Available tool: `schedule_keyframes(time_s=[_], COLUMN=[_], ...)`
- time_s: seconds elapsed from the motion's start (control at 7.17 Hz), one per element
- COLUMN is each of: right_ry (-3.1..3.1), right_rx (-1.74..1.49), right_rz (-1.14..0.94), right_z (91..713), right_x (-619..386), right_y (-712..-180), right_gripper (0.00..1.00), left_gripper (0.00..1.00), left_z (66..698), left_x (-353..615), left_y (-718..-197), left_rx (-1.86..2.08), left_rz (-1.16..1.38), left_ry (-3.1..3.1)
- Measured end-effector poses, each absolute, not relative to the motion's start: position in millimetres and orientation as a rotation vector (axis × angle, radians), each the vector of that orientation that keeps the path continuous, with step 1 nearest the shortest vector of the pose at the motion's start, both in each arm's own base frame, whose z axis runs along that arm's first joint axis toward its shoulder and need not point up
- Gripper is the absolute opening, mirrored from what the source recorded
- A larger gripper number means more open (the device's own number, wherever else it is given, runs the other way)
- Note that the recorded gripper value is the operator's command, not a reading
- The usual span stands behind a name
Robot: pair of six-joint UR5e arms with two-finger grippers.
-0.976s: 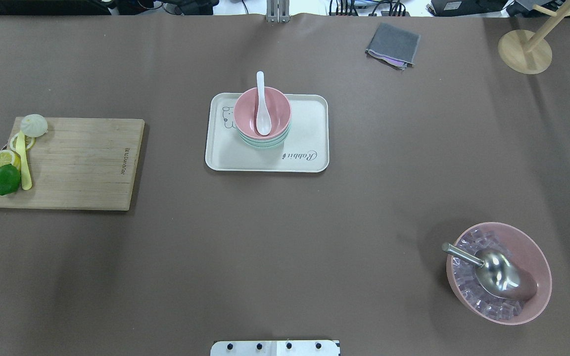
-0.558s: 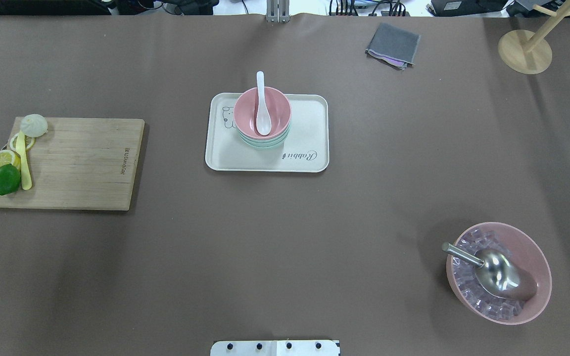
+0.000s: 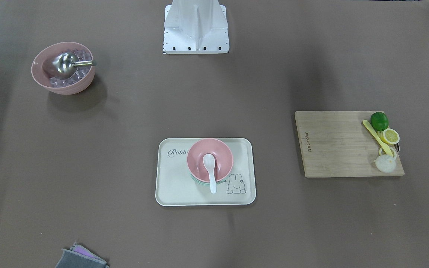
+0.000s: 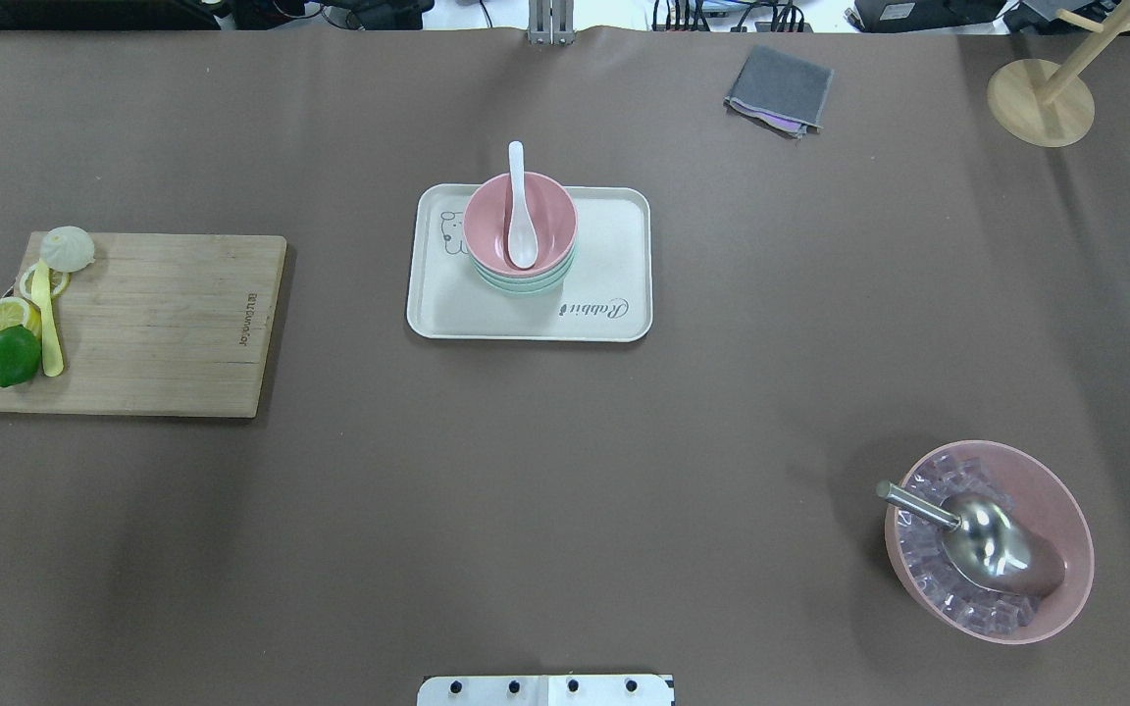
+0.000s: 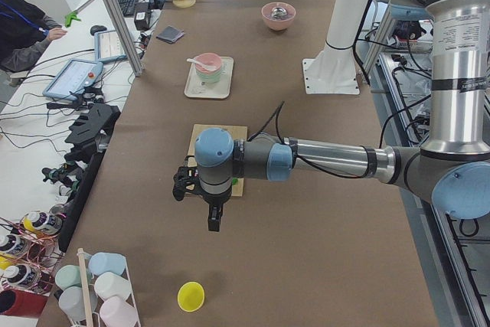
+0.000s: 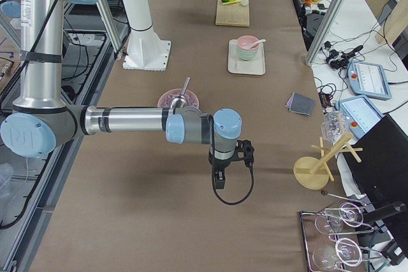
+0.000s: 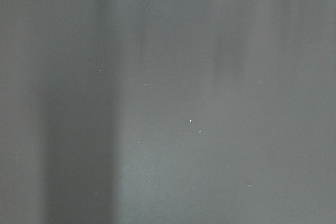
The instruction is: Stack pink bowl on green and place spoon
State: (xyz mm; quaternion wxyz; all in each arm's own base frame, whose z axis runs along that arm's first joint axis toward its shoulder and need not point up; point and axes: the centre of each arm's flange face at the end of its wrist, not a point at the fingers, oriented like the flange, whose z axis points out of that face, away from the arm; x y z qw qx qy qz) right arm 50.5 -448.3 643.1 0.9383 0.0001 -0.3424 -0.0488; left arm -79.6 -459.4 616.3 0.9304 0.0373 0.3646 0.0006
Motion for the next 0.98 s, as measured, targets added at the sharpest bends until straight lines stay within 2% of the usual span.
schedule_keyframes(time_s=[0.98], right_ry=[-0.700], right_rx=[0.001], right_rz=[-0.103], right_z=[644.0], right_x=[50.6], right_y=[-445.4], right_gripper=[1.00], left_gripper=[0.98], left_z=[614.3], left_x=[-79.9], left_y=[-459.1], left_rx=[0.080], left_rz=[0.002], left_ry=[0.746])
